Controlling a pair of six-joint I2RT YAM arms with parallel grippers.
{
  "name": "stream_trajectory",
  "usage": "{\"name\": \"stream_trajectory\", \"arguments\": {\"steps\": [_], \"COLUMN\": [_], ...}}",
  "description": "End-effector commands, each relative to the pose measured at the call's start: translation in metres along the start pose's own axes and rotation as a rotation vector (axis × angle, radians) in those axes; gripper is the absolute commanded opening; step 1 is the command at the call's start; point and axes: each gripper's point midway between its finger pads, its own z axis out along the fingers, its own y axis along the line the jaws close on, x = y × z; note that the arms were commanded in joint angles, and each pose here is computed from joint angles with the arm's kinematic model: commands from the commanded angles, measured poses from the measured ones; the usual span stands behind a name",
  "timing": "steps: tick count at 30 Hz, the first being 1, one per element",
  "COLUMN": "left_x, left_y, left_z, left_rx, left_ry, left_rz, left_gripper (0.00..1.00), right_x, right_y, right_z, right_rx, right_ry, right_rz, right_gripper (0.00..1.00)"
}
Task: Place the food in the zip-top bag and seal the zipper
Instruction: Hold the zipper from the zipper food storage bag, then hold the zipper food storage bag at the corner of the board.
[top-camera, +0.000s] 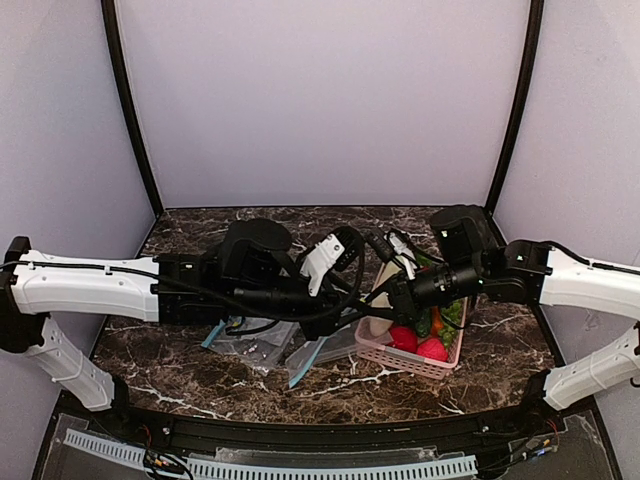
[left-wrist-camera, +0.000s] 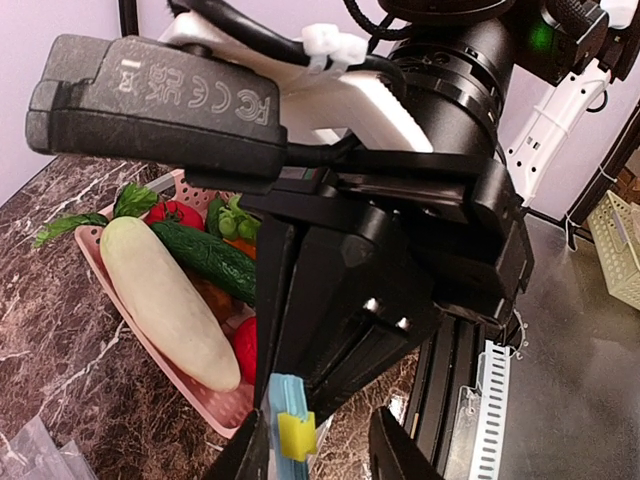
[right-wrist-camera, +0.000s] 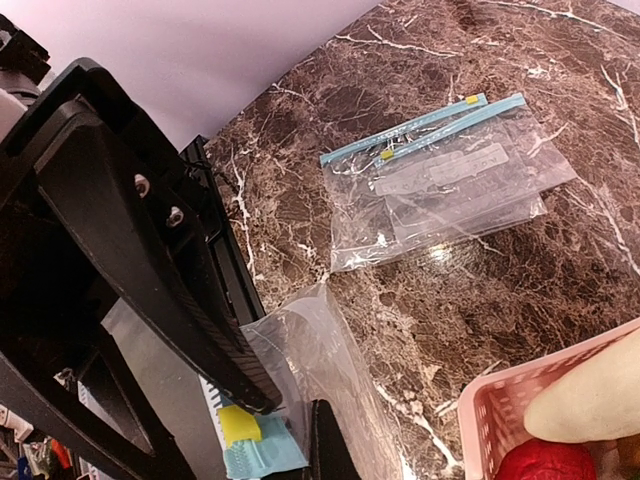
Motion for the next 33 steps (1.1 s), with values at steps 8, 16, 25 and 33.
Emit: {"name": "stream_trajectory", "arguments": {"steps": [8, 16, 25, 33], "left_x": [-0.005, 0.002, 0.008, 0.013], "left_y": [0.008, 0.01, 0.003, -0.01], "left_z": [-0.001, -0.002, -0.006, -0.013], "left_rx": [-0.057, -0.064, -0.024, 0.056], "left_ry": [0.013, 0.03, 0.042, 0.072], "left_rz": [-0.012, -0.025, -0.046, -0.102], "left_gripper": [0.19, 0.07, 0.01, 0.01], "right_x": [-0.009, -0.007, -0.006, -0.005], "right_y": [0.011, 0.013, 0.02, 0.036], "right_z": [-0.001, -0.002, -0.007, -0.032], "right_rx": [-0.024, -0.035, -0.073, -0.122], "right_ry": [-0.014, -0.009, -0.026, -0.091], "right_rz": [-0.004, 0.004, -0.002, -0.083], "right_gripper": [0.0, 0.0, 0.0, 0.35]}}
